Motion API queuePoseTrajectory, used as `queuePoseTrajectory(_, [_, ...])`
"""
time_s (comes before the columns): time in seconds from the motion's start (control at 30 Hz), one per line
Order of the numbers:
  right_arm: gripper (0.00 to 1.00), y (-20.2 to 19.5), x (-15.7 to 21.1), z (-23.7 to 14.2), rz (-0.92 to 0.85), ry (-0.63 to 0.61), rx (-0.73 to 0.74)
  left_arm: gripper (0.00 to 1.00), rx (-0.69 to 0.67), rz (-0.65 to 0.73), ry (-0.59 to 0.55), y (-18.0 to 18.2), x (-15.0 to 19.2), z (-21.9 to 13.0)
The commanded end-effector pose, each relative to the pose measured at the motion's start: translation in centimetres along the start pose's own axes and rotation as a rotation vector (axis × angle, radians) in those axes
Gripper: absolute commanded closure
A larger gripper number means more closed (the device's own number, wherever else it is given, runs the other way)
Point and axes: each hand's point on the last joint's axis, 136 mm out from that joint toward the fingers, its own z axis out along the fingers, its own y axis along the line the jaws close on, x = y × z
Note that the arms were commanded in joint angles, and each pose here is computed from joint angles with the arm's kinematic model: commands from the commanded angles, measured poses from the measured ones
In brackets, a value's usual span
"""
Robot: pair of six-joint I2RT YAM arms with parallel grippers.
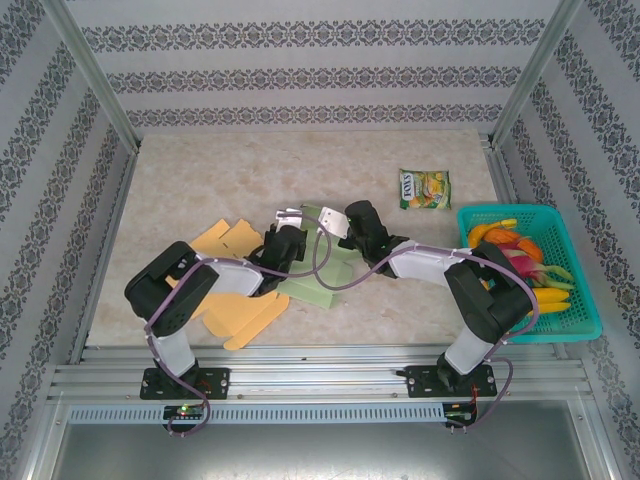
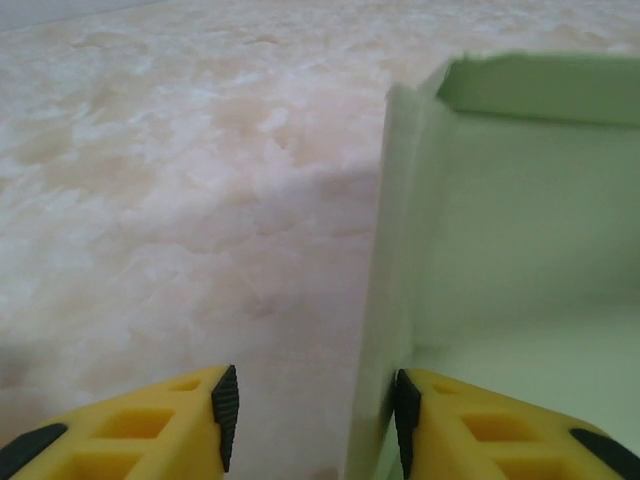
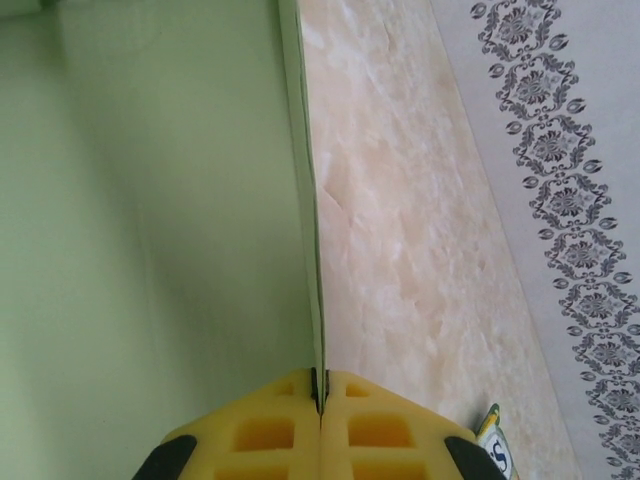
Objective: Fold the paper box
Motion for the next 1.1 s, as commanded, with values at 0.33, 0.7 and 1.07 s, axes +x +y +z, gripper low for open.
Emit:
queuePoseTrajectory(0.33, [1.00, -0.6, 0.2, -0.4, 0.047, 0.004, 0.005, 0.43, 0.194, -0.133, -0.003, -0.2, -2.4, -2.2])
queuePoseTrajectory(0.7, [1.00, 0.6, -0.7, -0.6, 0.008, -0.047, -0.048, 0.46, 0.489, -0.291, 0.012, 0.3, -3.9, -2.0])
queuePoseTrajectory(1.07, [1.00, 1.2, -1.1, -0.9, -0.014, -0.073, -0.069, 0.46, 0.557, -0.318, 0.042, -0.1, -4.4, -0.3])
